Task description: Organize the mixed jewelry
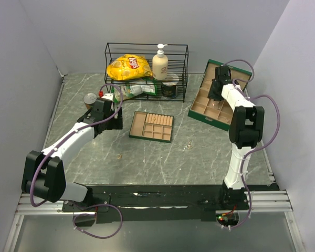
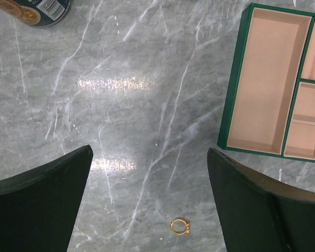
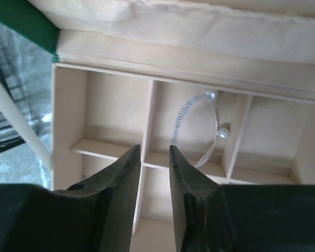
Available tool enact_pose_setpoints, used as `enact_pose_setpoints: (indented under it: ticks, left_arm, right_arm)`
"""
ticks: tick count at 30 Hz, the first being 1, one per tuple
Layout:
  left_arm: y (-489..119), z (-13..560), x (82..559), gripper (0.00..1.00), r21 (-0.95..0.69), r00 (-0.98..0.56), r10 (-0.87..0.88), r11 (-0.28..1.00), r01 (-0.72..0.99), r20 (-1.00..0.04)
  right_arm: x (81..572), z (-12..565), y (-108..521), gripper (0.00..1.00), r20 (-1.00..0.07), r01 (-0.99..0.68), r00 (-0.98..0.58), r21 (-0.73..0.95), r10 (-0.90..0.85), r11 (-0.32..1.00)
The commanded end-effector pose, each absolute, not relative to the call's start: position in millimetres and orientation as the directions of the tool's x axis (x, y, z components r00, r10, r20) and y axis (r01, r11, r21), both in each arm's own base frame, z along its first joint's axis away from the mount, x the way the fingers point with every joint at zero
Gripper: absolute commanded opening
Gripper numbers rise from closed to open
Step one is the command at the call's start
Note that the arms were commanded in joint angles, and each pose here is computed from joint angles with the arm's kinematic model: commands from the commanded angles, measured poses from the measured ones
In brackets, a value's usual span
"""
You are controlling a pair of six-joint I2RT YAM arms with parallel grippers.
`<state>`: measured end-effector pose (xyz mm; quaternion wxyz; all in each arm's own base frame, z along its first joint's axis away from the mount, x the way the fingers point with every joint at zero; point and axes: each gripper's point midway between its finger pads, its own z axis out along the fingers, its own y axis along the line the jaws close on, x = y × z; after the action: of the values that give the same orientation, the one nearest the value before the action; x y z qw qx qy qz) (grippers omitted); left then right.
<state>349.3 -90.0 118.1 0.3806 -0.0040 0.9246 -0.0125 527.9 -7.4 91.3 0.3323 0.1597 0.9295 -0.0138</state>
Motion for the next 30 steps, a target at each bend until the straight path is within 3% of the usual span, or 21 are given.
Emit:
enact_pose_setpoints:
  ticks: [1, 8, 15, 30]
  left_arm:
    - [-93, 138, 361, 0.96, -0.035, -0.671, -0.018, 0.999, 0.012, -0.741]
    - [-92, 137, 361, 0.96, -0.032, -0.672, -0.016, 0.999, 0.012, -0.740]
    - [-92, 137, 361, 0.96, -0.026, -0.673, -0.014, 1.000, 0.008, -0.740]
    - [-93, 132, 361, 0.96, -0.027, -0.686, -0.011, 1.000, 0.012, -0.727]
  right_arm:
    - [530, 127, -27, 0.36, -0.690, 0.348, -0.650, 0.102, 0.318, 0.932]
    - [531, 107, -29, 0.33, -0.650, 0.362, -0.682, 0.098, 0.335, 0.927]
    - [539, 89, -20, 0.19, -0.617, 0.341, -0.708, 0.127, 0.344, 0.931]
    - [546, 76, -23, 0.13, -0.567, 0.356, -0.750, 0.090, 0.342, 0.930]
